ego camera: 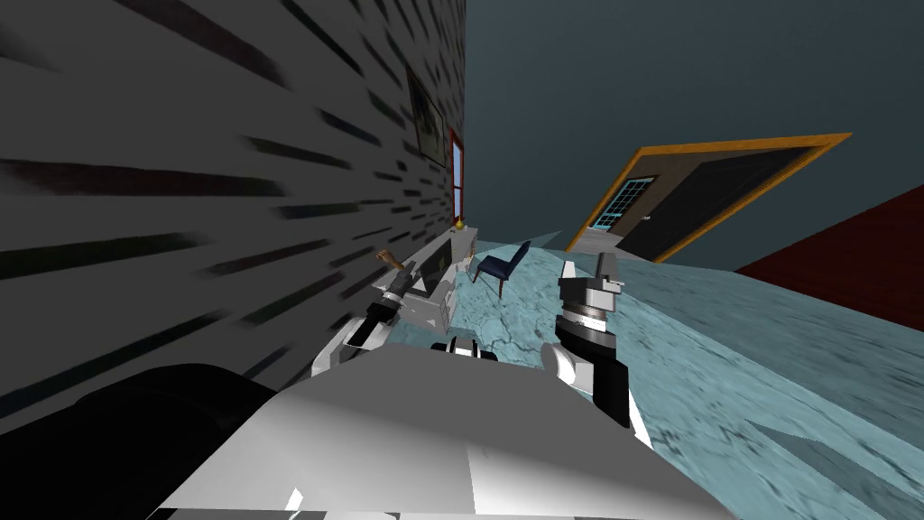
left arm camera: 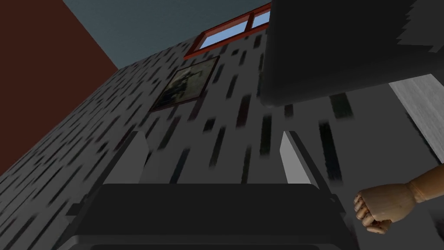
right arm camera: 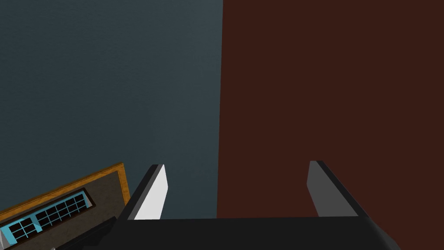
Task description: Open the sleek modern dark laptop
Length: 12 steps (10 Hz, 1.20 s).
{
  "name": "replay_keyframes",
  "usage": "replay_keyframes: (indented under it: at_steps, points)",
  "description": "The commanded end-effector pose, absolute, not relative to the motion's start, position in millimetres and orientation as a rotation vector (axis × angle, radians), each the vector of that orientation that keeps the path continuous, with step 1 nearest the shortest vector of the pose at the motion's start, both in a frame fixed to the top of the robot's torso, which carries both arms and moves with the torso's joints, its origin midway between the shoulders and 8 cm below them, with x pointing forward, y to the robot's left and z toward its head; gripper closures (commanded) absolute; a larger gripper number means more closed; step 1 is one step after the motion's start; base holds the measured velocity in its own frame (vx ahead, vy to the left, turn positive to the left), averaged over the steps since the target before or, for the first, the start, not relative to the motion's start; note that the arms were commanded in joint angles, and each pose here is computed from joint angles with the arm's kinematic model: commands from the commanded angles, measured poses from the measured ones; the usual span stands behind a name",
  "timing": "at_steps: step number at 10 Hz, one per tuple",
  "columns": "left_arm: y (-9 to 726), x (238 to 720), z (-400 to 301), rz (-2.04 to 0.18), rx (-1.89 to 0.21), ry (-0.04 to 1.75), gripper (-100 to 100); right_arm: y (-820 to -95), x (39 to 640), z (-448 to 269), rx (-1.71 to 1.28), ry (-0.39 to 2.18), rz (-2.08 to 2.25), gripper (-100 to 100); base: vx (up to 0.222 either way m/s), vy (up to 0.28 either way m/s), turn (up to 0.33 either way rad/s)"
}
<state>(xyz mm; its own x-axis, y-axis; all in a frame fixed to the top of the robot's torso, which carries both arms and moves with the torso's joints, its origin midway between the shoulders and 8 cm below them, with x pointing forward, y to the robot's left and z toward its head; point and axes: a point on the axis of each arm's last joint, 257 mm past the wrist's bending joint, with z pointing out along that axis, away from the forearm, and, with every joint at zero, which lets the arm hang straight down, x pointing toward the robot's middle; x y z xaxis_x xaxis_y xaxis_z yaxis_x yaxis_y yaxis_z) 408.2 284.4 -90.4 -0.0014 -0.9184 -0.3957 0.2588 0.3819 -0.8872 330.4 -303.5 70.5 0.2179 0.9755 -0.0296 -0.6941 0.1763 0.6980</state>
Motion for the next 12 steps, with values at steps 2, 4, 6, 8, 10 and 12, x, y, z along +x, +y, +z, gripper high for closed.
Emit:
replay_keyframes:
  at_steps: [2, 4, 6, 8, 10, 12]
  points:
    - [296.6, 412.8, -120.3, -0.976, -0.724, 1.326, -100, -303.5, 330.4, 70.5, 0.63, 0.543, 1.267, 0, 0.02, 0.005, -0.087]
    - [306.3, 415.1, -140.6, -0.911, -0.735, 1.396, -100, -303.5, 330.4, 70.5, 0.63, 0.543, 1.267, 0, 0.02, 0.004, -0.122]
    - [312.8, 415.9, -151.9, -0.872, -0.739, 1.435, -100, -303.5, 330.4, 70.5, 0.63, 0.543, 1.267, 0, 0.021, 0.008, -0.106]
    - [314.9, 416.7, -155.0, -0.86, -0.739, 1.446, -100, -303.5, 330.4, 70.5, 0.63, 0.543, 1.267, 0, 0.012, 0.005, -0.057]
    - [315.5, 416.4, -153.1, -0.856, -0.741, 1.448, -100, -303.5, 330.3, 70.4, 0.63, 0.543, 1.267, 0, 0.071, -0.001, -0.017]
    - [313.5, 419.3, -155.3, -0.911, -0.804, 1.423, 100, -303.5, 330.3, 70.5, 0.63, 0.543, 1.267, 0, 0.003, 0.041, 0.002]
